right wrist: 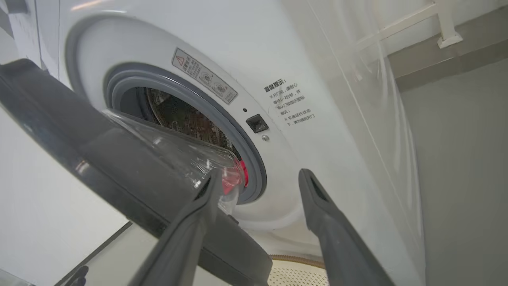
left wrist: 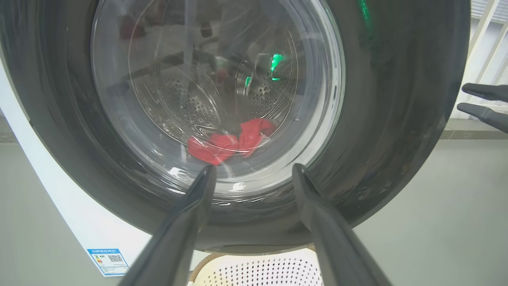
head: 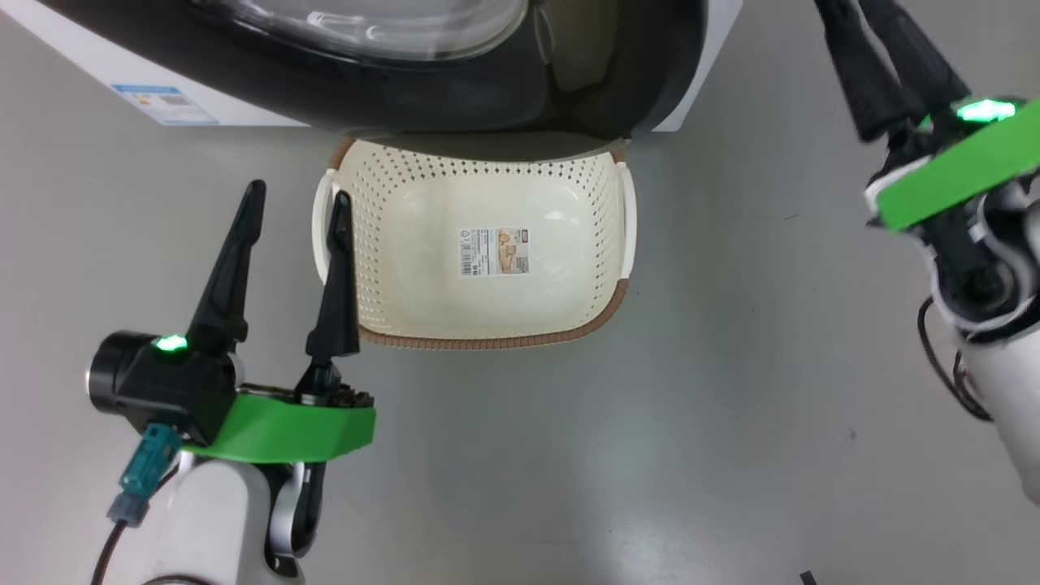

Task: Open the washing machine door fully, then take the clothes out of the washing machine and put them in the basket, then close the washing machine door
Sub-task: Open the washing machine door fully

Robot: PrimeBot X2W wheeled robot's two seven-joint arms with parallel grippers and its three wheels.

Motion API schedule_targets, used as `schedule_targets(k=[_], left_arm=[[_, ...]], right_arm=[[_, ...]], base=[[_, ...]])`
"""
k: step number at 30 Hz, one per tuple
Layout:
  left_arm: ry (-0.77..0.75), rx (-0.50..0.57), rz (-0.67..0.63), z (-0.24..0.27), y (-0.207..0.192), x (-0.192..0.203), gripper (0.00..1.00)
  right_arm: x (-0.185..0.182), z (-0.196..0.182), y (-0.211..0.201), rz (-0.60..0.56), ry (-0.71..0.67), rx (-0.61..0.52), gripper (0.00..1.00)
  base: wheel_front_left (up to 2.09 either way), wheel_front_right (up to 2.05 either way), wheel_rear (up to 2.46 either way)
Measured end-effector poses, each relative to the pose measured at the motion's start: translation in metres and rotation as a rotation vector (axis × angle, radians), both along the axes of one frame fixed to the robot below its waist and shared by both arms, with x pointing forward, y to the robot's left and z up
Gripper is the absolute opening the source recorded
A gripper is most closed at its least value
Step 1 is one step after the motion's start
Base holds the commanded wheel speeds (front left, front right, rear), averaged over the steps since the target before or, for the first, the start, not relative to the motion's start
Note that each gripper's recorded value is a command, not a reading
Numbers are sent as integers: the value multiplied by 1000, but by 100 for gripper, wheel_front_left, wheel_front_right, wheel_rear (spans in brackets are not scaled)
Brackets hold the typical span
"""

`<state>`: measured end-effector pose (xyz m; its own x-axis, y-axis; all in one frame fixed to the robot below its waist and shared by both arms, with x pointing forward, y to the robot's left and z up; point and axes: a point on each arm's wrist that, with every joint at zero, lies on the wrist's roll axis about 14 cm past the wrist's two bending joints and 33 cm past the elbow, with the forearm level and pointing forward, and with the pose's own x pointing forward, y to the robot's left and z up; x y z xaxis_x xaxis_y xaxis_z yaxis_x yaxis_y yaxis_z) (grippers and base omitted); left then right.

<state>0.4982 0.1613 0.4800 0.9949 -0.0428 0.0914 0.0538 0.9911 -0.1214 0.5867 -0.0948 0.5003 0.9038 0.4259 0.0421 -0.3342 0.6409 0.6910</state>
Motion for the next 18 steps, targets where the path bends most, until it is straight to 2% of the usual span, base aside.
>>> schedule_targets(k=[9, 13, 18], left_arm=[[-11, -7, -11, 5, -5, -2, 100], [-5, -13, -12, 3, -6, -2, 100], [-1, -17, -15, 0, -8, -1, 100]], right_arm=[[-22, -29, -32, -114, -103, -288, 100], [-28, -23, -54, -210, -148, -348, 100], [-48, -25, -62, -281, -172, -397, 100]], base=[[0, 0, 0], [0, 0, 0], [0, 0, 0]])
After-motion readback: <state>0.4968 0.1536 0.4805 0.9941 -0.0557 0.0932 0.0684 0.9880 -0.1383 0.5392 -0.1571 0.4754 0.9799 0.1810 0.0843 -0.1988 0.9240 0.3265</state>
